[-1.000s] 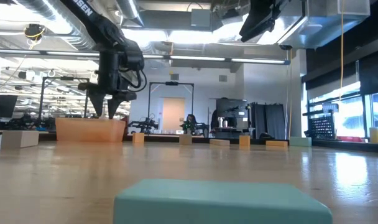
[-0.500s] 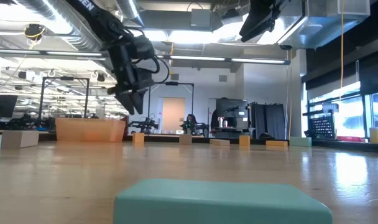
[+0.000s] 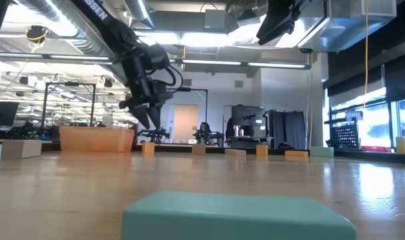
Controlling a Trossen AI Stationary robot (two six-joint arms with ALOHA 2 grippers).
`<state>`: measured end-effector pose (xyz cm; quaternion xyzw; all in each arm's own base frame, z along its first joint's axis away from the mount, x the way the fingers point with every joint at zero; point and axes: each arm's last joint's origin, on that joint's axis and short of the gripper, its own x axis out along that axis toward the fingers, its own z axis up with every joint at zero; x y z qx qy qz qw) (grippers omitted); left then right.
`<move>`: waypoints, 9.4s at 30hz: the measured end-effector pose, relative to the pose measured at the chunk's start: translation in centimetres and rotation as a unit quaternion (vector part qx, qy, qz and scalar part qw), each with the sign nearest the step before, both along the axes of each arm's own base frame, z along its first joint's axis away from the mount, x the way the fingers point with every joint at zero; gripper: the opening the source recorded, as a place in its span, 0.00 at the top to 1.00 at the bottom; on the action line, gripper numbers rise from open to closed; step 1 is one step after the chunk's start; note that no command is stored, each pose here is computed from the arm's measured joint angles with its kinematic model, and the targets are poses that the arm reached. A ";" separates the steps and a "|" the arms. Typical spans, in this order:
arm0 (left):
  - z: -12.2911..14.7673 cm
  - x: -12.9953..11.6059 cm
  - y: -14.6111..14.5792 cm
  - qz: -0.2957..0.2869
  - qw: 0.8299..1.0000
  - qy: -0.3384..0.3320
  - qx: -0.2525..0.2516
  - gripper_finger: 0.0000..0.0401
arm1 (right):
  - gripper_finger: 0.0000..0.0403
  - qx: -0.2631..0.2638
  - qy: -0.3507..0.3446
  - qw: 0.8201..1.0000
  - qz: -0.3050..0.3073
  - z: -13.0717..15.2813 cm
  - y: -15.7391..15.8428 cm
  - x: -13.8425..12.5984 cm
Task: Sort & place blocks by color
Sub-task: Put the orange block into the orange bin, then put the brown block into the transparent bin
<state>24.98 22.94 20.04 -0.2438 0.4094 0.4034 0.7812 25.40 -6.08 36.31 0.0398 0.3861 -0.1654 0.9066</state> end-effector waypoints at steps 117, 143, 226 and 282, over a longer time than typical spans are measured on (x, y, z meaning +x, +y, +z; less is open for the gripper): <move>-4.8 3.1 -0.8 -0.014 0.998 0.043 -0.037 0.71 | 0.54 0.006 -0.001 1.000 0.004 0.0 -0.1 0.0; 1.9 -6.6 -0.4 0.192 0.969 0.140 -0.068 0.71 | 0.54 0.007 -0.001 1.000 0.002 0.0 -0.1 0.0; -3.2 -7.4 -24.6 0.435 0.872 0.138 -0.175 0.52 | 0.54 0.048 -0.012 0.998 0.028 0.0 0.2 0.1; 14.4 -0.1 -19.4 -0.341 0.902 -0.224 -0.141 0.70 | 0.54 -0.210 -0.055 0.886 0.410 -0.8 2.5 4.9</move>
